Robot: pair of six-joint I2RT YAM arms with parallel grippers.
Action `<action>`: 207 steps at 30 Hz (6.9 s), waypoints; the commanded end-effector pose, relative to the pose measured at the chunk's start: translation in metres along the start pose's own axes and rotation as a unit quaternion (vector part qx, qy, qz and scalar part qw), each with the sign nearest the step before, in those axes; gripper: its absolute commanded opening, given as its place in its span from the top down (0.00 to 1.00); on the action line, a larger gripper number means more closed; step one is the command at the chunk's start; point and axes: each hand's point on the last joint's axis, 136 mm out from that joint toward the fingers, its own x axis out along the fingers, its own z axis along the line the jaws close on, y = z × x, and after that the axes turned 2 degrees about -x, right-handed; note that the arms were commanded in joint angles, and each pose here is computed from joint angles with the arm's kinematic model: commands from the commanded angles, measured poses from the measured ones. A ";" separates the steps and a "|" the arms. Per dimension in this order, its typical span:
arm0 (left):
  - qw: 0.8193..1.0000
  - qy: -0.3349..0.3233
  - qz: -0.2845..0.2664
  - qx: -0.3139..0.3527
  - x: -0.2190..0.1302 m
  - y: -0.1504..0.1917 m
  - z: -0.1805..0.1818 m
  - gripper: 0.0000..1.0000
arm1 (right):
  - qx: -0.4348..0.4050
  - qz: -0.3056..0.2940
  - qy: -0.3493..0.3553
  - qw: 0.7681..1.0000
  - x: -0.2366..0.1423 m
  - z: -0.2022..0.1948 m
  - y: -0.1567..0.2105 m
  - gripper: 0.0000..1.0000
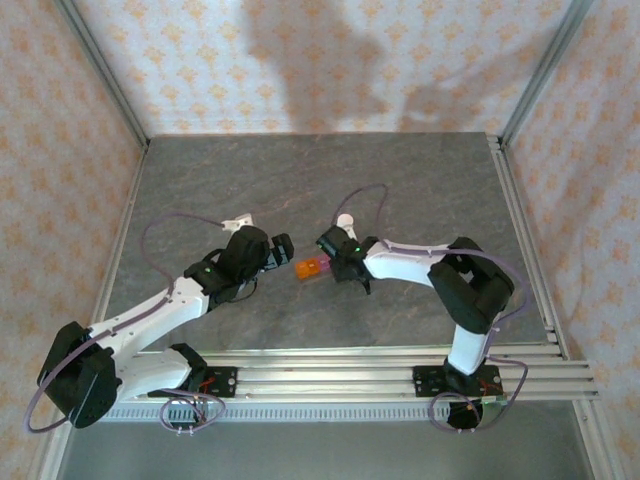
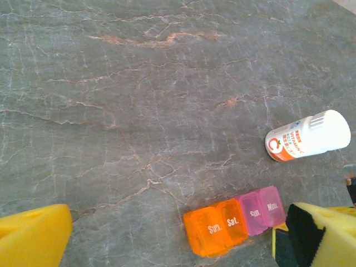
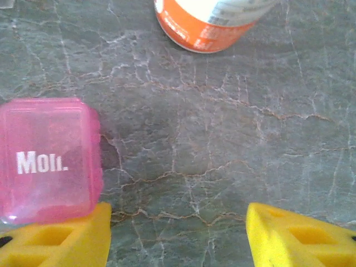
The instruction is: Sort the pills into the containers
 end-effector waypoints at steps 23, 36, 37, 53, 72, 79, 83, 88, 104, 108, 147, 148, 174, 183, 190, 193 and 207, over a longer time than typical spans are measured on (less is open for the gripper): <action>0.962 -0.113 0.104 0.226 0.013 0.047 0.015 0.00 | 0.135 -0.026 -0.093 0.986 -0.031 0.024 -0.045 0.29; 0.953 -0.100 0.118 0.259 0.019 0.062 0.012 0.00 | 0.140 0.000 -0.081 0.987 0.000 0.028 -0.033 0.30; 0.952 -0.100 0.121 0.264 0.020 0.064 0.011 0.00 | 0.139 0.003 -0.082 0.987 0.001 0.028 -0.031 0.30; 0.938 -0.124 0.125 0.299 0.043 0.077 0.005 0.00 | 0.139 0.016 -0.082 0.987 0.008 0.028 -0.019 0.30; 0.931 -0.165 0.127 0.299 0.061 0.059 0.013 0.00 | 0.138 0.022 -0.086 0.986 0.011 0.031 -0.015 0.31; 0.937 -0.168 0.119 0.282 0.059 0.041 0.020 0.00 | 0.137 0.025 -0.086 0.986 0.013 0.032 -0.014 0.31; 0.939 -0.168 0.115 0.276 0.059 0.033 0.020 0.00 | 0.138 0.027 -0.087 0.986 0.014 0.032 -0.013 0.31; 0.941 -0.165 0.111 0.272 0.061 0.025 0.017 0.00 | 0.138 0.028 -0.087 0.986 0.014 0.032 -0.013 0.32; 0.942 -0.183 0.110 0.261 0.080 -0.005 0.025 0.00 | 0.136 0.033 -0.086 0.986 0.017 0.033 -0.009 0.32; 0.941 -0.185 0.114 0.258 0.088 -0.010 0.026 0.00 | 0.136 0.034 -0.086 0.986 0.018 0.033 -0.008 0.32; 0.991 -0.046 0.062 0.108 0.046 -0.003 0.001 0.00 | 0.168 -0.055 -0.073 0.982 -0.070 -0.055 -0.096 0.15; 0.991 -0.046 0.062 0.107 0.047 -0.002 0.002 0.00 | 0.164 -0.051 -0.073 0.982 -0.065 -0.053 -0.100 0.15; 0.995 0.022 0.070 0.061 0.073 0.013 -0.018 0.00 | 0.147 0.016 -0.072 0.986 0.011 -0.032 -0.109 0.63; 0.994 0.037 0.090 0.050 0.087 0.024 -0.025 0.00 | 0.173 -0.048 -0.078 0.981 -0.052 -0.059 -0.110 0.67; 0.993 0.043 0.100 0.045 0.099 0.038 -0.031 0.00 | 0.200 -0.083 -0.079 0.973 -0.089 -0.080 -0.088 0.67; 0.992 0.044 0.104 0.049 0.104 0.044 -0.036 0.00 | 0.214 -0.091 -0.080 0.969 -0.098 -0.091 -0.078 0.67; 0.989 0.066 0.112 0.068 0.113 0.068 -0.077 0.00 | 0.261 -0.087 -0.083 0.958 -0.100 -0.126 -0.048 0.67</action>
